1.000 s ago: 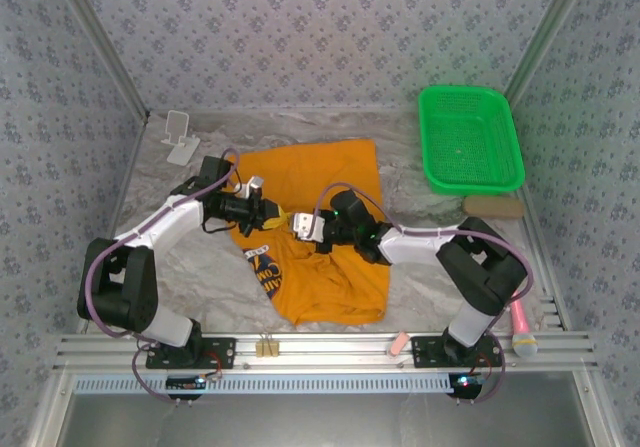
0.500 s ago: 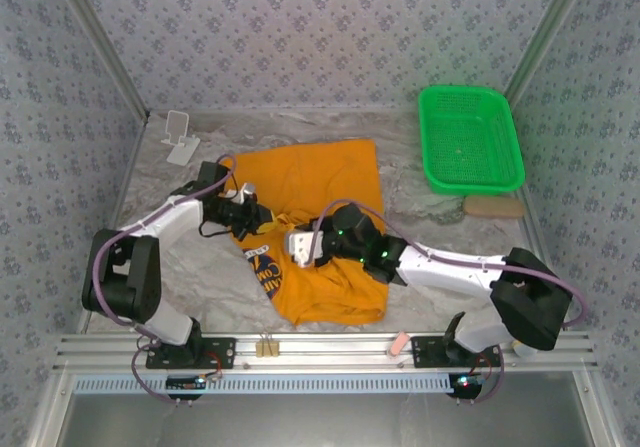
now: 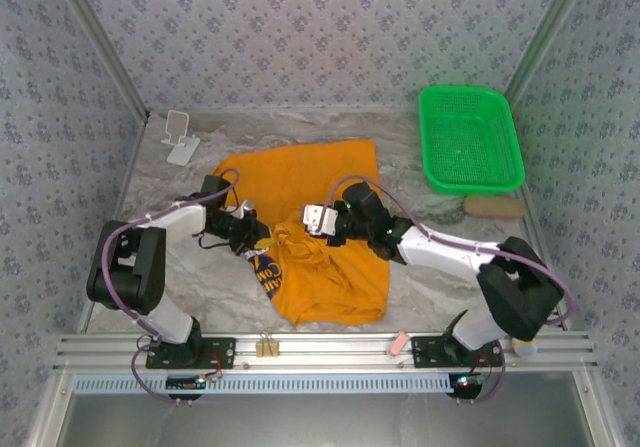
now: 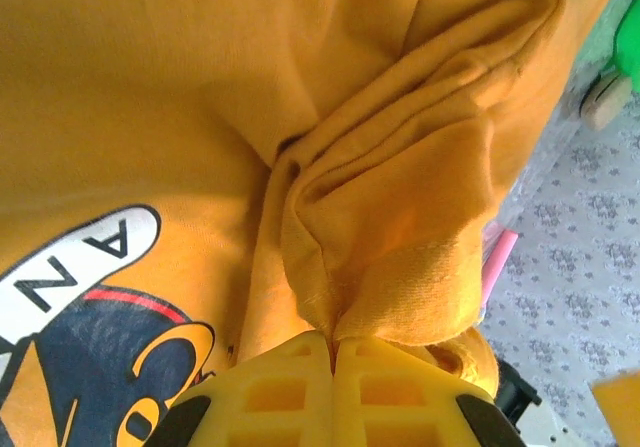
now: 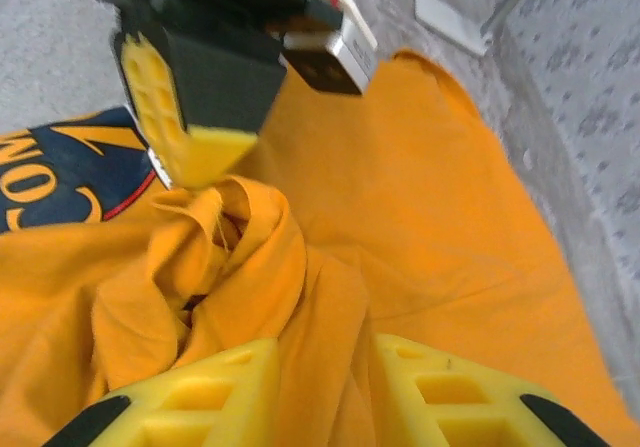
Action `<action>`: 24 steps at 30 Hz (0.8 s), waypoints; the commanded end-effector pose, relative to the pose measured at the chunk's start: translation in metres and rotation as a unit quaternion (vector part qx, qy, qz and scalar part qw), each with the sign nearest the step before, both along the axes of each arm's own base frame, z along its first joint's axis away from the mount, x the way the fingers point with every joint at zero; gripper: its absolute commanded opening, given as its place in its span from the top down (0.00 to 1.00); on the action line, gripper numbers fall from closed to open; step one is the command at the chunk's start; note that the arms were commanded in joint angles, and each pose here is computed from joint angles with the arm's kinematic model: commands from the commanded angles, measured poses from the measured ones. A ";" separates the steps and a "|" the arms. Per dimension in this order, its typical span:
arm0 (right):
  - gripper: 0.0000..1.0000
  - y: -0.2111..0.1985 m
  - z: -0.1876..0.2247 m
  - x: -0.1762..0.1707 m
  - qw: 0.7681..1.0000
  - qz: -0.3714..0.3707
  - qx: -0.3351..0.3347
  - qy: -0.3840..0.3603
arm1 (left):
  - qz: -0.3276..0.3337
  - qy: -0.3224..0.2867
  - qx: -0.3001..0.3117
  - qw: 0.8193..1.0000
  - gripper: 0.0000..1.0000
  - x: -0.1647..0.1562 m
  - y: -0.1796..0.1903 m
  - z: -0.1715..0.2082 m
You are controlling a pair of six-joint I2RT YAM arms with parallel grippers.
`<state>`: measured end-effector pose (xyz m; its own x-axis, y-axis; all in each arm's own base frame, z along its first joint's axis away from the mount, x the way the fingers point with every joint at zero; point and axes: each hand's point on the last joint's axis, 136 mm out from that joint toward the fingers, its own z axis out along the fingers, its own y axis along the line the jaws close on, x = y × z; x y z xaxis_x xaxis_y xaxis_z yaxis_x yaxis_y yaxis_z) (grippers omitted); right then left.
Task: Fold the inside-out t-shirt
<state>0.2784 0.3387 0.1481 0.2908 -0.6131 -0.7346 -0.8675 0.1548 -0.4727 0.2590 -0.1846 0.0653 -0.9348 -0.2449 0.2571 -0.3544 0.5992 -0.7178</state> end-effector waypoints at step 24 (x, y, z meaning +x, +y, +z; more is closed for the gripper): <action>1.00 0.044 -0.007 -0.017 0.997 0.068 -0.015 -0.045 | 0.039 -0.033 0.017 0.999 1.00 0.011 0.031 0.009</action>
